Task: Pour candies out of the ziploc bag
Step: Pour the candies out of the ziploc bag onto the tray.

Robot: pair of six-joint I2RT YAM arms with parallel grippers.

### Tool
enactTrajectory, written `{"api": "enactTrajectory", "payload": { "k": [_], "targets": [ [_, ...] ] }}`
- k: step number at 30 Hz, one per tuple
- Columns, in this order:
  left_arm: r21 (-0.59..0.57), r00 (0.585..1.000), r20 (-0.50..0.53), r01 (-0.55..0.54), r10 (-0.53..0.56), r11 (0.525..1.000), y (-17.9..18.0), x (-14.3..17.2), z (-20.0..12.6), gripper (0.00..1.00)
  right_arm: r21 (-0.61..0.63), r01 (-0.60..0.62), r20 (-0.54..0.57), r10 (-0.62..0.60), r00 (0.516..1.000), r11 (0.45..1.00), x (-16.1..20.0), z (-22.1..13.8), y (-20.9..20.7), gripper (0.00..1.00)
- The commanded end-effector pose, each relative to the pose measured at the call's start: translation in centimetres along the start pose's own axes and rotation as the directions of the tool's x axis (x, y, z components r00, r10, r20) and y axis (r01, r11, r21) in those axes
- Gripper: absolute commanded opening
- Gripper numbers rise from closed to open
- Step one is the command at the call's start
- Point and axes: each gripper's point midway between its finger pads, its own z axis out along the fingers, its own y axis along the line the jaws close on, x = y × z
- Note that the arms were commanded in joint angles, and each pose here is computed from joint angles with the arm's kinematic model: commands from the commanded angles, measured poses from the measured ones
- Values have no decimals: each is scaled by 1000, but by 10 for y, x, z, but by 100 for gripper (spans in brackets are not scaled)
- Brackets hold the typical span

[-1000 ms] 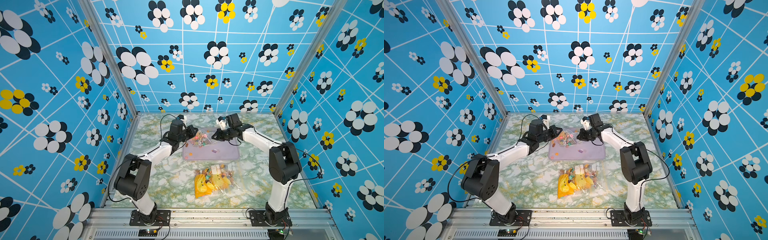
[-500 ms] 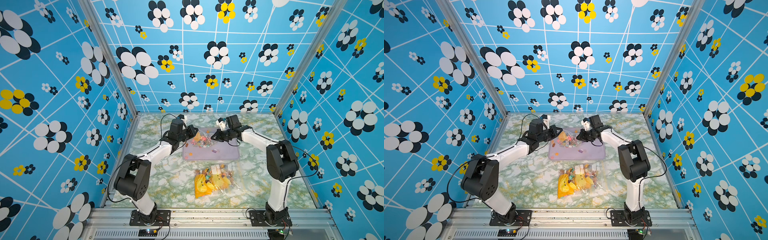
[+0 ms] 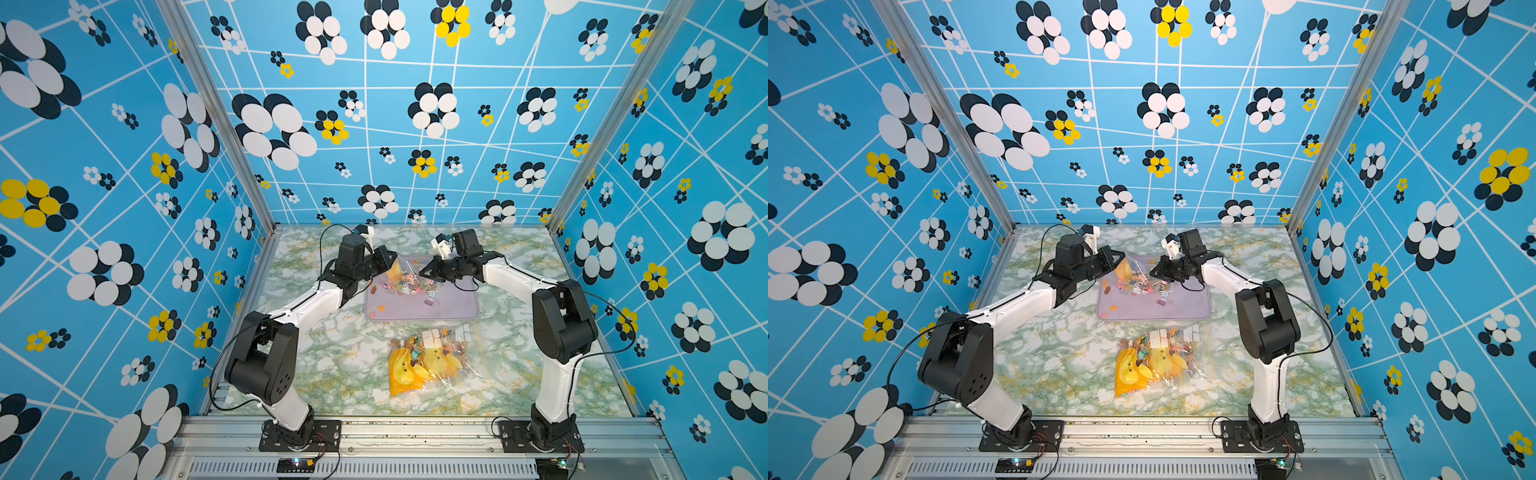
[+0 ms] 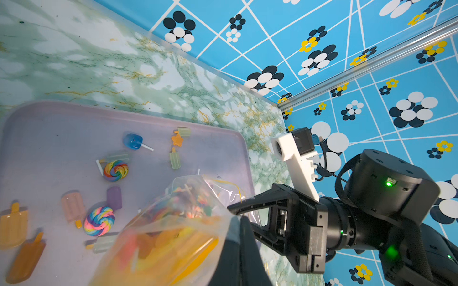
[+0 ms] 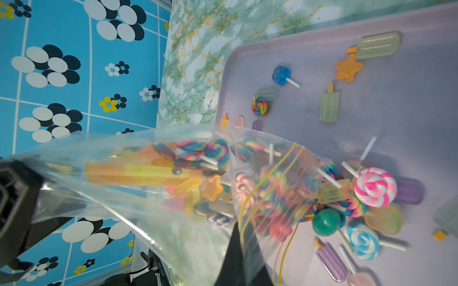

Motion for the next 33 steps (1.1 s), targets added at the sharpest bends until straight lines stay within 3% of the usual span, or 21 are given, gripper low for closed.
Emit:
{"api": "enactTrajectory", "payload": {
  "k": [1,33],
  "targets": [
    [87,992,95,-85,77,993,-43,-33,-19,0,-11,-38,-16,38,999,999,6,5,-8,0],
    [101,975,141,-184,169,978,-92,-58,-48,0,-102,-87,-17,86,996,991,3,18,4,0]
  ]
}}
